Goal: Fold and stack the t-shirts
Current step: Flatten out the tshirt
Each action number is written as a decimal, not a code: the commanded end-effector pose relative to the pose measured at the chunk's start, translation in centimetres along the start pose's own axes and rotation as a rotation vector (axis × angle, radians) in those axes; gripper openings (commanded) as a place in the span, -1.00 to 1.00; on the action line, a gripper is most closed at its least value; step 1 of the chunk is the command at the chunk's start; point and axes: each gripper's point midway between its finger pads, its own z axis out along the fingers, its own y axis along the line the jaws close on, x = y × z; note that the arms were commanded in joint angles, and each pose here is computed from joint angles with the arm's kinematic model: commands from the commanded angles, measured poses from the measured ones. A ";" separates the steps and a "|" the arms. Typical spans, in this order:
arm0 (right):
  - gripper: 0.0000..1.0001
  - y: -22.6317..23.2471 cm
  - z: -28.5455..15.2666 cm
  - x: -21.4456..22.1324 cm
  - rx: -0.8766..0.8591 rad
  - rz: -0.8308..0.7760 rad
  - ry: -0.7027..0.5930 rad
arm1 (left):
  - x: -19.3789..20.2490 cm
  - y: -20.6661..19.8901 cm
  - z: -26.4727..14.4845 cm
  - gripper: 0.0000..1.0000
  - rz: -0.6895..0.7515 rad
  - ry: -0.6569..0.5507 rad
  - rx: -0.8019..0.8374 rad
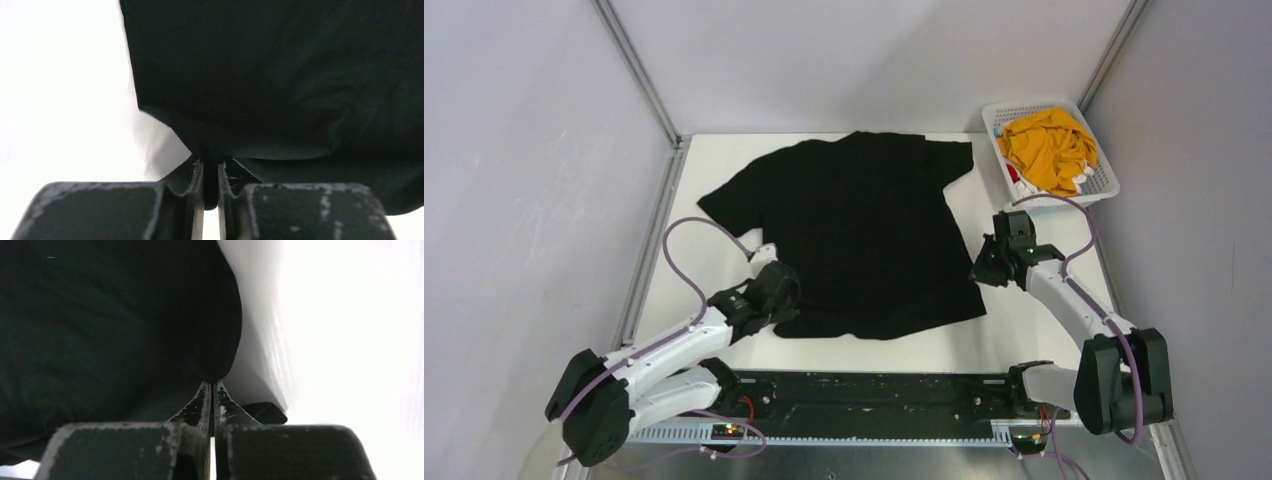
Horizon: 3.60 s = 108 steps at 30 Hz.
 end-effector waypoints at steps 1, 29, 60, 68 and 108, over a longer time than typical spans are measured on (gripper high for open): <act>-1.00 -2.6 0.7 1.0 0.133 0.048 0.029 | 2.0 -1.0 0.4 -0.58 -0.060 0.037 0.029; 0.99 7.3 -6.2 3.1 -0.154 -0.145 -0.091 | -8.8 -6.2 -9.9 0.99 0.077 -0.318 0.123; 0.99 23.6 4.9 15.6 -0.570 -0.737 0.184 | -10.0 -6.4 13.2 0.99 -0.053 0.063 0.099; 0.99 27.4 -1.5 18.0 -0.761 -0.956 0.094 | -10.1 -6.8 13.0 0.99 -0.045 0.072 0.126; 0.99 15.0 -6.8 14.7 -0.503 -0.534 0.029 | 4.5 -0.9 6.0 0.99 -0.159 0.190 0.000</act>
